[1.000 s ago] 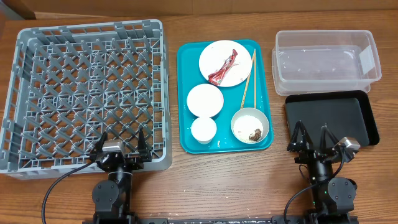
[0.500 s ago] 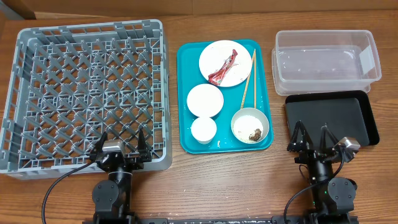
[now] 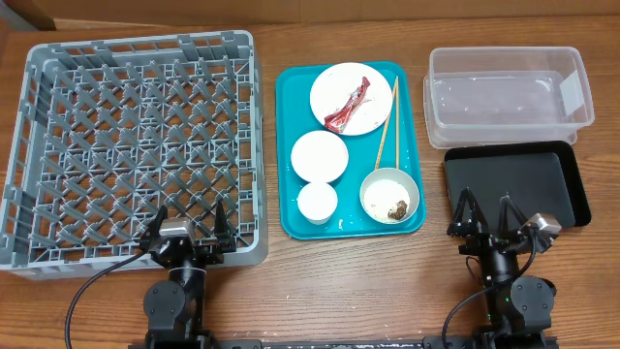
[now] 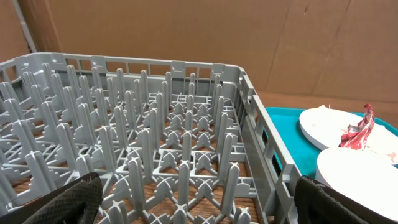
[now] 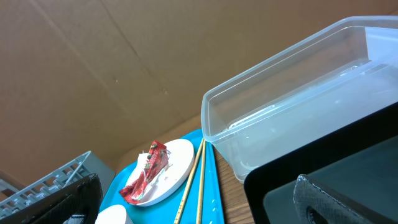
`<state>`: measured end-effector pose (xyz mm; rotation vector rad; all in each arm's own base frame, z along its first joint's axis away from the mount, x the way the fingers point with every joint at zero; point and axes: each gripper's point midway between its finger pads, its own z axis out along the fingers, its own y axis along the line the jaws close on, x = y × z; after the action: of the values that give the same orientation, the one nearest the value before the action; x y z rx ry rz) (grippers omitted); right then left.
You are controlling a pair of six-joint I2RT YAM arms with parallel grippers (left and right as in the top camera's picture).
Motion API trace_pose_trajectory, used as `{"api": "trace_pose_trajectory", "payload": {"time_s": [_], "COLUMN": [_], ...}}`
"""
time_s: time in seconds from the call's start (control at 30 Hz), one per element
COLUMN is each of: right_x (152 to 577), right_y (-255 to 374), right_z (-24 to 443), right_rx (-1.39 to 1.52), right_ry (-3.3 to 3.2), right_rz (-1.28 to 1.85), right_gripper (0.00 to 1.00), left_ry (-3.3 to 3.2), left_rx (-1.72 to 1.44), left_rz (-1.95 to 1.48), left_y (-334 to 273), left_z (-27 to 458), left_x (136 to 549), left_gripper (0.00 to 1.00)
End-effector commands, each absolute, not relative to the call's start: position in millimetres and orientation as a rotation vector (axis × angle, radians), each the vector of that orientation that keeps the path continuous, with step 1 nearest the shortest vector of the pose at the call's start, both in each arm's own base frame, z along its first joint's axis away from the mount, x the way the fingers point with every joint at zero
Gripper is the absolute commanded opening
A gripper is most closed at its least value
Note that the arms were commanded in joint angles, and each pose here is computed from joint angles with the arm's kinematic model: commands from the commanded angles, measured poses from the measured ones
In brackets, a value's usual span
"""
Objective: Sort waste into correct bins and load items into the dishwasher
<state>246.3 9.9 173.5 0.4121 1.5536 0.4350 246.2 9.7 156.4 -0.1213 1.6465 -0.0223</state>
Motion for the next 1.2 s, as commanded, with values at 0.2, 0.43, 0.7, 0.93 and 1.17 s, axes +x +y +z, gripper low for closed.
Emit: {"api": "trace_pose_trajectory", "payload": {"time_s": [0.2,0.43,0.7,0.93,1.17], "right_x": [246,246,246,244,243], "right_y": [9,9,10,33,34], "right_z": [181,185,185,185,194], "right_rx": [0.401,0.32,0.31,0.1,0.083], "right_ry": [1.514,1.511,1.514,1.54,1.503], "right_rz": [0.432,0.356,0.361,0.35,0.35], "right_gripper": [1.0,1.0,1.0,1.0,1.0], "left_ry": [1.641,1.641,1.641,1.641,1.641], "left_rx": [-0.098,-0.098,-0.098,-0.098,-0.098], "left_rz": [-0.004,-0.005,-0.005,-0.005,-0.005], "left_y": [10,10,10,10,10], "left_z": [157,157,157,157,157], "left_x": [246,246,246,246,246], "left_gripper": [1.0,1.0,1.0,1.0,1.0]}}
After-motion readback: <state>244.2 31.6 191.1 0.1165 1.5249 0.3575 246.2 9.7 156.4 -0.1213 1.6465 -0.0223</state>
